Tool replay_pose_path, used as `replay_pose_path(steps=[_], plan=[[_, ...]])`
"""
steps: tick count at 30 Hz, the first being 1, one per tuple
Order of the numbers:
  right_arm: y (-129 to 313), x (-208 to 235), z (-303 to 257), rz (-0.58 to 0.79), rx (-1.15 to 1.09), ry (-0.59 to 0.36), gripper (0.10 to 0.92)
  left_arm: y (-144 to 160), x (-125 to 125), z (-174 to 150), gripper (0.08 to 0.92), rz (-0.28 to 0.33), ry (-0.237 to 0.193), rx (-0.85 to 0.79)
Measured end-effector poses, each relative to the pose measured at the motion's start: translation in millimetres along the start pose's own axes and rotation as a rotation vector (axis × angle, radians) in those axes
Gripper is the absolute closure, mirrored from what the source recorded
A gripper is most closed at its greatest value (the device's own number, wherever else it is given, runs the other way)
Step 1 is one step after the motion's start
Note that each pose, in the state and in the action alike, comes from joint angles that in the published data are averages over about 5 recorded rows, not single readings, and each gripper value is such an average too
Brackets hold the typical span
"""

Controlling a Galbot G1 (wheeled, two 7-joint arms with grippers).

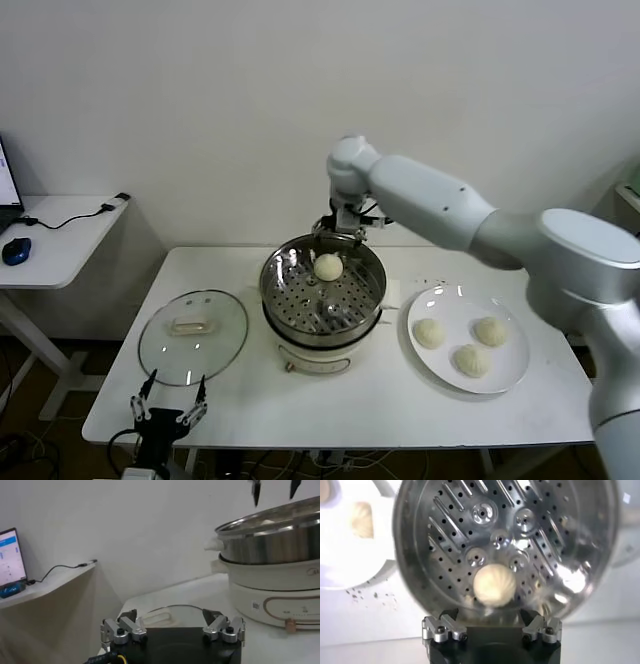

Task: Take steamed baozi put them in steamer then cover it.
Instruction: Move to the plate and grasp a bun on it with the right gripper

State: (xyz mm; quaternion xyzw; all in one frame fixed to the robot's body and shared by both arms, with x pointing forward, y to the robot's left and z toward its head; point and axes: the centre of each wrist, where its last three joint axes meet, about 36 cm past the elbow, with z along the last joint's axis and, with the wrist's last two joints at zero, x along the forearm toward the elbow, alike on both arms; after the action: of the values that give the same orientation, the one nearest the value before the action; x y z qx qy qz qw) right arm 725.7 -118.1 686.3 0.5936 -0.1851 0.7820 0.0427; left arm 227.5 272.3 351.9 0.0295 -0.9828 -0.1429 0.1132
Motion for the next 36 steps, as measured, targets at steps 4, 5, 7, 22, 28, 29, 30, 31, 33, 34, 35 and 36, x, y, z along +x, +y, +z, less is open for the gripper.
replay_pose_path(steps=[4,5,7,22,28,29,30,31,33,34,35,36], plan=[[47.1,16.7,10.6,0.051,-0.246,-0.007,0.200,0.5,0.3,-3.6,0.177,-0.007,-0.005,0.009],[60.0,19.1,12.2,0.060,-0.315,-0.010,0.200,0.6,0.5,-4.2,0.177,-0.007,-0.005,0.011],[86.5,21.7,14.6,0.071,-0.456,-0.017,0.200,0.8,0.8,-5.1,0.177,-0.007,-0.005,0.015],[245.1,-45.1,0.6,-0.059,-1.157,-0.124,0.200,1.1,6.1,-8.8,0.177,-0.015,-0.001,0.034],[274.1,-86.7,-11.4,-0.126,-1.242,-0.153,0.200,1.5,7.8,-7.7,0.177,-0.021,0.006,0.035],[277.5,-93.5,-13.5,-0.137,-1.250,-0.156,0.200,1.6,7.9,-7.4,0.177,-0.022,0.007,0.034],[280.5,-100.2,-15.4,-0.147,-1.257,-0.159,0.200,1.8,8.0,-6.8,0.177,-0.023,0.009,0.033],[283.0,-106.5,-17.3,-0.155,-1.263,-0.161,0.200,1.9,8.1,-6.2,0.177,-0.024,0.011,0.032],[286.6,-118.4,-20.6,-0.168,-1.276,-0.167,0.200,2.0,8.1,-5.2,0.177,-0.027,0.014,0.029],[287.8,-123.9,-22.1,-0.173,-1.281,-0.170,0.200,2.0,8.1,-4.8,0.177,-0.028,0.017,0.028],[288.7,-129.1,-23.4,-0.178,-1.287,-0.173,0.200,2.0,8.1,-4.6,0.177,-0.030,0.018,0.026],[289.4,-134.1,-24.6,-0.182,-1.292,-0.176,0.200,1.9,8.2,-4.4,0.177,-0.031,0.020,0.025]])
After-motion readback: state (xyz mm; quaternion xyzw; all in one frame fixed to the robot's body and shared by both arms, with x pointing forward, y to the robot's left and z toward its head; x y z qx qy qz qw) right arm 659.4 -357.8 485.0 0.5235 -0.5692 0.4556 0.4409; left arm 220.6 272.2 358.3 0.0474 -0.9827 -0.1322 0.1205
